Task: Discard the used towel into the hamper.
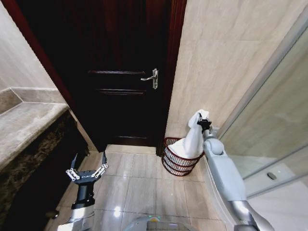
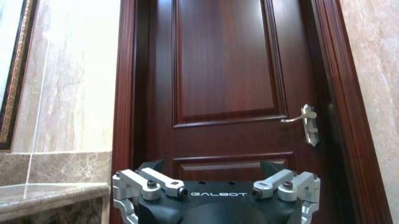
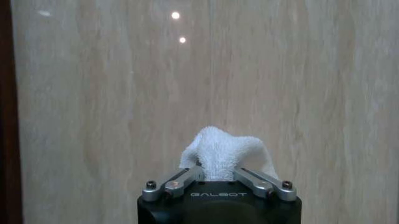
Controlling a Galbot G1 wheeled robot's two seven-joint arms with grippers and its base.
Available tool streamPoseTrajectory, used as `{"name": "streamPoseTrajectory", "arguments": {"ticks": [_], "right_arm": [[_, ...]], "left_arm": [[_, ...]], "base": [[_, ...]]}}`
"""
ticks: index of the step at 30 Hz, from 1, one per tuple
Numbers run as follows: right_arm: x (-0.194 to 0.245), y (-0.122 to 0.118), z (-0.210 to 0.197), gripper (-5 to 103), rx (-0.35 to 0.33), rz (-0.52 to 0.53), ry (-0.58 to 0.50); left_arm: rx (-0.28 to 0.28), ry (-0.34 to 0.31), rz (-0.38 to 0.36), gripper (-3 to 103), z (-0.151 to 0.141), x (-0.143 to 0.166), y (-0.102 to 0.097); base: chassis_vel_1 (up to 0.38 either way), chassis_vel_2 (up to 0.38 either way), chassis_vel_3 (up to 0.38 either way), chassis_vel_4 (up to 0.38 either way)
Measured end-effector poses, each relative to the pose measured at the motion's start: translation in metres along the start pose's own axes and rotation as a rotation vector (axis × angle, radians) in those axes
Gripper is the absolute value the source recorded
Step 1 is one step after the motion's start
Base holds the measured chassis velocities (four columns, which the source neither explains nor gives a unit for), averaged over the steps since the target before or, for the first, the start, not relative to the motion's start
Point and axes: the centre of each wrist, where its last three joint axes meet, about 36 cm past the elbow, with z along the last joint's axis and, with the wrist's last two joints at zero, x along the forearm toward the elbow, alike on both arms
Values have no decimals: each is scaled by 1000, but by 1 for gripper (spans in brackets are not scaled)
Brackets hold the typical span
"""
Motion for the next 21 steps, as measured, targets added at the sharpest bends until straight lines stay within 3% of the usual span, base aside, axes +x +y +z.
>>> {"name": "streamPoseTrajectory", "arguments": {"ticks": [11,14,21], "right_arm": [[16,31,24,3,-136,-48,71],[22,39,33,3,-205,-52,115],[33,32,47,3,-209,-41,157]], "left_arm": [[5,-1,0,100,3,-5,-2],[4,1,0,100,3,-4,-1],[3,11,1,100,4,-1,-1]], "base": [[0,0,0,0],[0,0,0,0],[0,0,0,0]]}}
